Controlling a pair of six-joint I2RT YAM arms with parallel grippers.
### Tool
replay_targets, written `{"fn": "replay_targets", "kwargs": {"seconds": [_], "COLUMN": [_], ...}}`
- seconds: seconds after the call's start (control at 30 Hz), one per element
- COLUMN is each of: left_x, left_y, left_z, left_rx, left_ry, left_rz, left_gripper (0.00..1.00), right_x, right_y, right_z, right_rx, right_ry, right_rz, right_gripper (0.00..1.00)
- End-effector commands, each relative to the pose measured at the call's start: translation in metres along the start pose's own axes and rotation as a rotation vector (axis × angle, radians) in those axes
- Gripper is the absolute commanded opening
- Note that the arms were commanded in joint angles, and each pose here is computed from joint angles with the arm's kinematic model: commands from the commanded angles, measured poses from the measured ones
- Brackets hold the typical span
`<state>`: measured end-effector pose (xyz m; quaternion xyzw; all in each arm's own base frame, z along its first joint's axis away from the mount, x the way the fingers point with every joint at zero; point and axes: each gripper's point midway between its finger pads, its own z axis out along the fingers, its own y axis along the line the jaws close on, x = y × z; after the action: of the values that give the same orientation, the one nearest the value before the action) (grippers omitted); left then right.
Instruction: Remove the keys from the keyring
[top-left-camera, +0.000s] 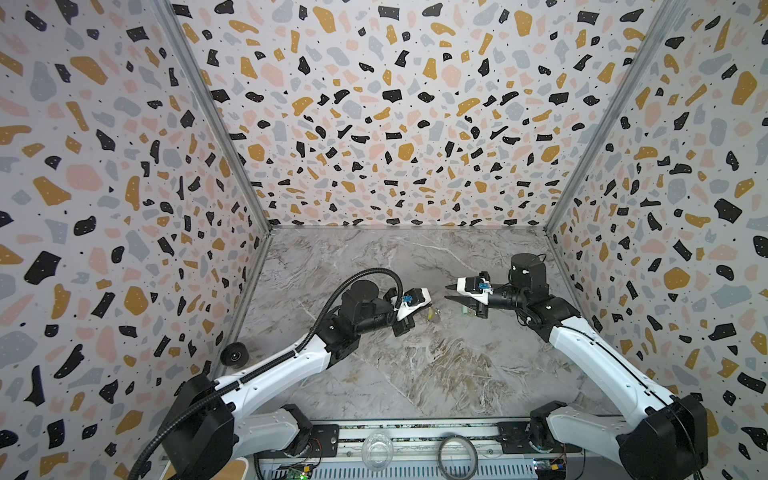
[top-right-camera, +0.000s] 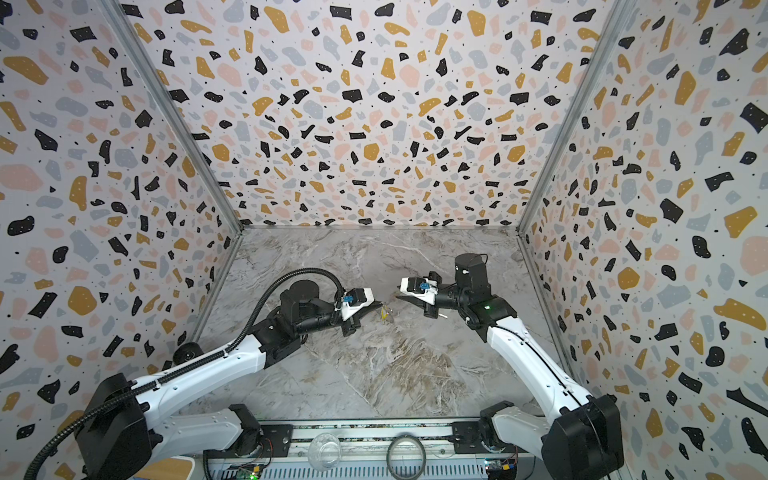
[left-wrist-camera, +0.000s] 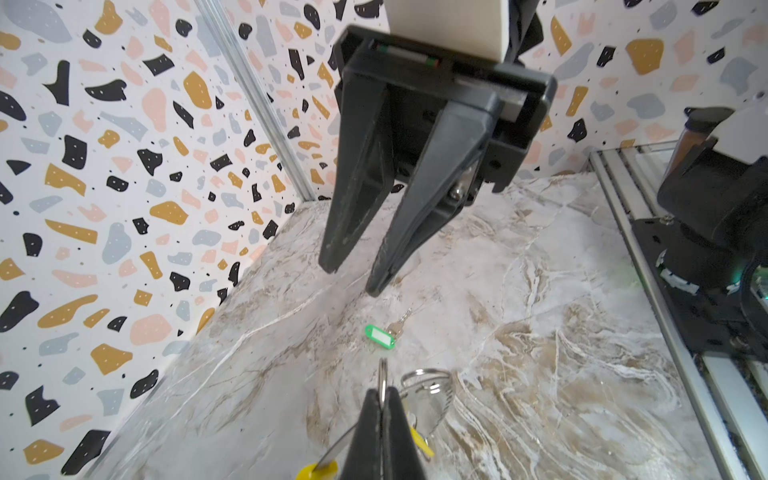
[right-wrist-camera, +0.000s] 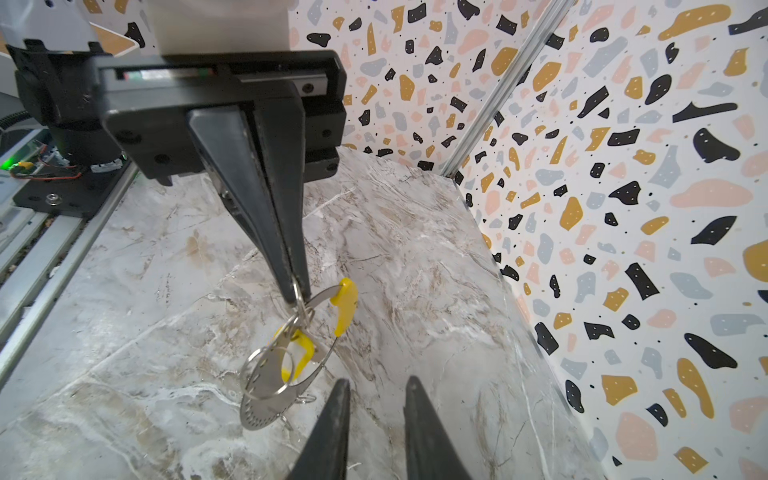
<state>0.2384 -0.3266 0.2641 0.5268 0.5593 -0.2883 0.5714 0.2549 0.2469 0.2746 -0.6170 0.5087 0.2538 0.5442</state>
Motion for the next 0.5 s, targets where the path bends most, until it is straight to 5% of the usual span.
{"fn": "replay_targets", "kwargs": {"seconds": [0.0,0.47], "left_x": [-0.028,-0.039], "left_y": [-0.001,-0.007], "left_z": [0.000,0.000], "left_rx": [0.024,0.073], "left_ry": [-0.129,-0.213], "left_rz": [0.004,-0.039], "left_gripper": [0.00,0.00], "right_x": [-0.006,-0.025], "right_y": [0.014,0.032], "right_z": [-0.002,0.001], "right_rx": [-0.059,-0.133], "right_ry": [-0.034,-0.105], "right_rz": [0.051,0.071], "right_gripper": [0.25,0.20]}}
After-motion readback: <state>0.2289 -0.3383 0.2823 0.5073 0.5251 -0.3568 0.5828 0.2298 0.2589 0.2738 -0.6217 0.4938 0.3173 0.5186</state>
